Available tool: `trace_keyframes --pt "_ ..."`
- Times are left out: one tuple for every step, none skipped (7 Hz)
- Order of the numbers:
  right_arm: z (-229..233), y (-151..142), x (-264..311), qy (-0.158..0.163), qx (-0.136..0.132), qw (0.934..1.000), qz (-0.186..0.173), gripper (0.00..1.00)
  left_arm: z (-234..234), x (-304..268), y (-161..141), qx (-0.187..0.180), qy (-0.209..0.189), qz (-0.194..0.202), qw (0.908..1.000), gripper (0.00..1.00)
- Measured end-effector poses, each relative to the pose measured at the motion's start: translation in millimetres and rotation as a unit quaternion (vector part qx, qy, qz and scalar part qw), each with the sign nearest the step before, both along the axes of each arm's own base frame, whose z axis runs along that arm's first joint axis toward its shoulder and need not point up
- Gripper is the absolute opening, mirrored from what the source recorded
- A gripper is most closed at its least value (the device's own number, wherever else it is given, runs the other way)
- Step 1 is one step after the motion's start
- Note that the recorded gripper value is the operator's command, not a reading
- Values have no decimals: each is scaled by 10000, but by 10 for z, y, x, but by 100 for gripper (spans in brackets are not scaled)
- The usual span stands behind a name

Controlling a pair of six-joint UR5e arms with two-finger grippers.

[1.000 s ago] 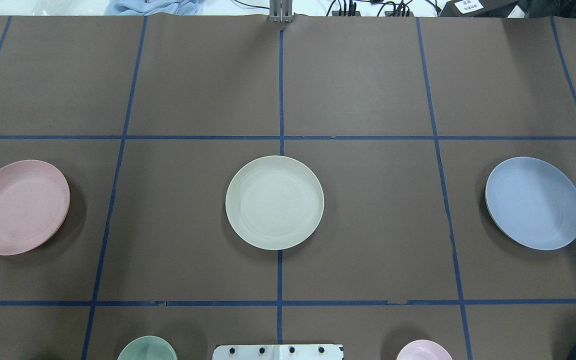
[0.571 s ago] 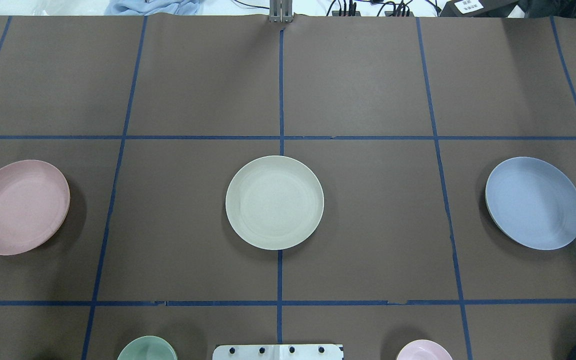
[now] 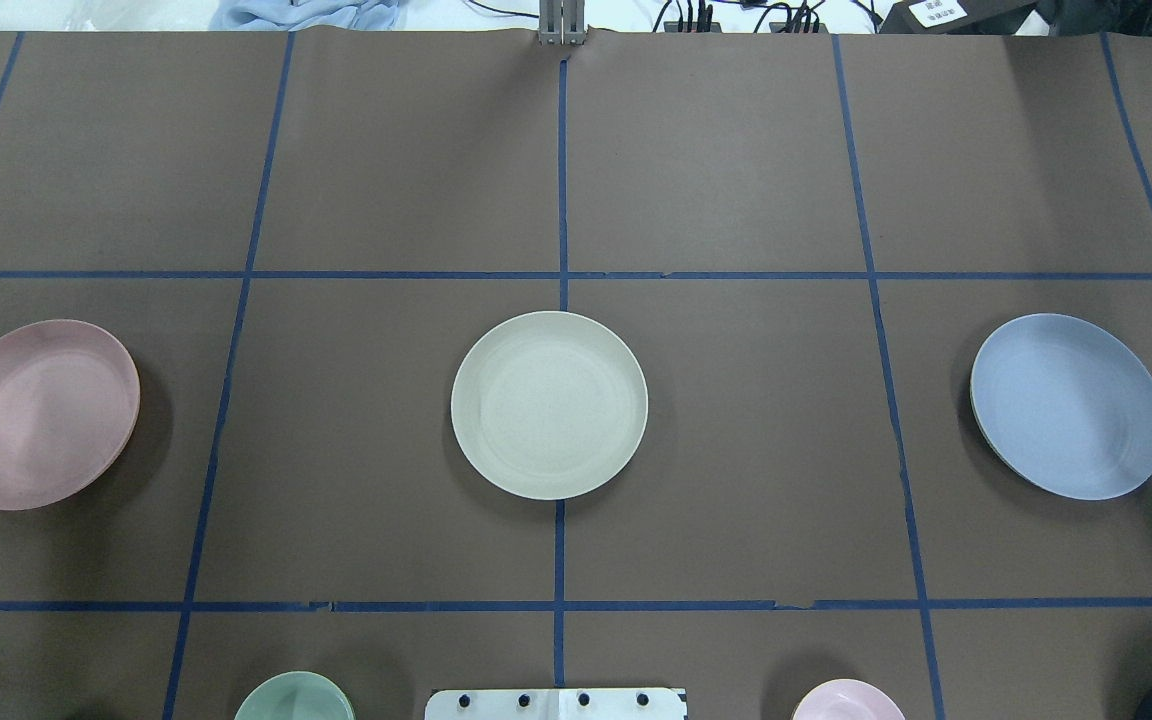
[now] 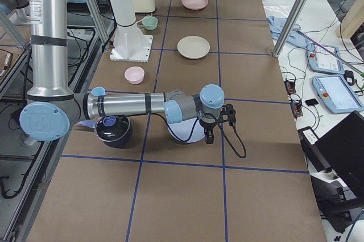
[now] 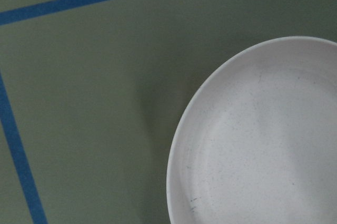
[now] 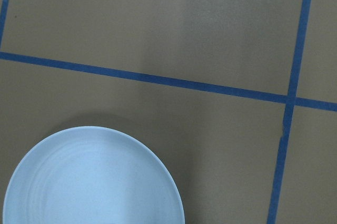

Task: Stack three plates with pink and blue
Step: 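Move the left gripper down to the rim of the pink plate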

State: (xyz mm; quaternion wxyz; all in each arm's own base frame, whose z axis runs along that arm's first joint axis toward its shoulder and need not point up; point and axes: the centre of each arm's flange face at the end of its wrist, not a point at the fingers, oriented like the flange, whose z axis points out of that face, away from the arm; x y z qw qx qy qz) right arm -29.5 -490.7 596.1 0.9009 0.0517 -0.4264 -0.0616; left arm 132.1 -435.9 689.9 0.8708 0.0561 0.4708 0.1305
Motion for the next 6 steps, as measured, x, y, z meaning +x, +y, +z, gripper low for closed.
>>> trace_keyframes --pt "-3 0 -2 -11 -15 10000 9 100 39 51 -9 -28 34 -2 10000 78" --pt "-5 -1 -2 -16 -43 10000 31 100 54 95 -17 -68 43 -4 10000 71" --pt "-5 -1 -3 -18 -62 10000 45 100 69 131 -18 -91 38 11 10000 56" --pt "-5 -3 -3 -19 -70 10000 53 100 77 164 -26 -101 35 33 9999 39" --pt "-5 -3 -6 -19 -74 10000 53 100 77 187 -36 -101 37 49 9999 21" --pt "-2 -1 -8 -19 -79 10000 53 100 77 195 -41 -96 36 53 9999 0"
